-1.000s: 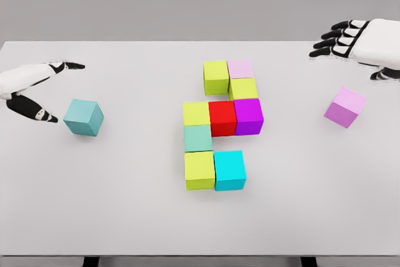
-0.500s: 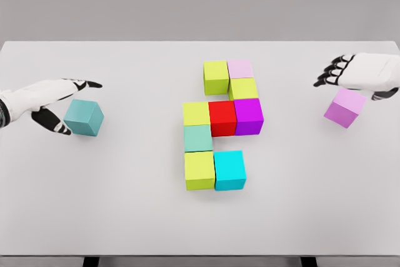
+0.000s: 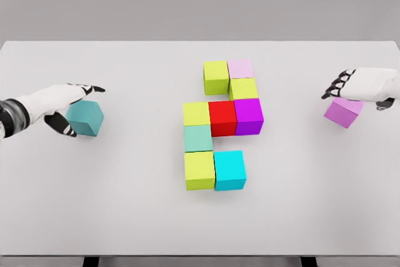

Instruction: Assemble the squares on the desktop into the number 2

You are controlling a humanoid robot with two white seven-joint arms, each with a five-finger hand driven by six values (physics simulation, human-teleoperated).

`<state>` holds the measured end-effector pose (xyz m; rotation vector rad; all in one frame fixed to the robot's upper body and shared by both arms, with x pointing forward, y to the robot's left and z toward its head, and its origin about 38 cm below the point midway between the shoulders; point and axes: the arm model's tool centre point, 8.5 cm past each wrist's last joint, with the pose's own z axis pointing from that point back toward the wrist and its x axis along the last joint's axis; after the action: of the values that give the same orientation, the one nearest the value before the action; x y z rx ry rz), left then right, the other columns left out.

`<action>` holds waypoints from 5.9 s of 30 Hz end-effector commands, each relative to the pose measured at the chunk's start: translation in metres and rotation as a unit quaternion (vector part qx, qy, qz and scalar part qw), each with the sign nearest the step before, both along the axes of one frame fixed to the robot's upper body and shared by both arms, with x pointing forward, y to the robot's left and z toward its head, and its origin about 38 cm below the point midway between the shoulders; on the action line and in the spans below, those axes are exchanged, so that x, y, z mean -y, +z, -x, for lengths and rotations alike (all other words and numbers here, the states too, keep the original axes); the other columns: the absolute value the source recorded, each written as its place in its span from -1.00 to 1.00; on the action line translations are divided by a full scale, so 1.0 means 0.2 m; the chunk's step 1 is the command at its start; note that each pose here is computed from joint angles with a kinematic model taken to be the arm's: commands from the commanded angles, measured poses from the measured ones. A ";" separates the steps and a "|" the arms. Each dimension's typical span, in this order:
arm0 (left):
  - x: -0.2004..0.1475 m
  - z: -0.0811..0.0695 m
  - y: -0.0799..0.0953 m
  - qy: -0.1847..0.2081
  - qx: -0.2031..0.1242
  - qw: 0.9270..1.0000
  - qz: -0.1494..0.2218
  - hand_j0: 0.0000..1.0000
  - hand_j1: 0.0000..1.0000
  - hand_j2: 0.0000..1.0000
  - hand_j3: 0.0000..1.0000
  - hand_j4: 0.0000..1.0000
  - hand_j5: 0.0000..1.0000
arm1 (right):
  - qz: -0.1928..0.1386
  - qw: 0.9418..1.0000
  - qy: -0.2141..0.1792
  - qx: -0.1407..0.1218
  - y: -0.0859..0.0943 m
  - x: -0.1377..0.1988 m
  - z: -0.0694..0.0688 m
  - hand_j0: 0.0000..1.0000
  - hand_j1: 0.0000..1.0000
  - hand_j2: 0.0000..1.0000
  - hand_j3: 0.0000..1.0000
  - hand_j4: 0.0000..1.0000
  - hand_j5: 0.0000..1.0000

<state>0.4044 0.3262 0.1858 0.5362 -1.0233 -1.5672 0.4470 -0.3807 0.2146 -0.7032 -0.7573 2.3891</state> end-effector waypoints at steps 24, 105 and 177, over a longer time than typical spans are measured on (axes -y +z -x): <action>-0.02 -0.02 -0.07 0.028 -0.011 0.999 -0.014 0.66 0.66 0.66 0.66 0.66 0.66 | 0.003 1.000 -0.014 -0.012 -0.11 -0.02 -0.06 0.31 0.31 0.31 0.31 0.31 0.31; 1.16 -0.33 0.03 0.133 0.097 0.985 0.060 -0.19 -0.19 -0.19 -0.19 -0.19 -0.19 | -0.154 0.967 0.190 -0.074 0.09 -0.59 0.37 1.00 1.00 1.00 1.00 1.00 1.00; 1.20 -0.42 -0.02 0.141 0.095 0.985 0.001 -0.15 -0.15 -0.15 -0.15 -0.15 -0.15 | -0.140 0.977 0.126 -0.102 0.02 -0.39 0.30 1.00 1.00 1.00 1.00 1.00 1.00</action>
<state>0.4897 0.0884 0.1802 0.8014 -1.0340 -1.2751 0.3833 -0.2984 0.2167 -0.2613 -1.1048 2.4911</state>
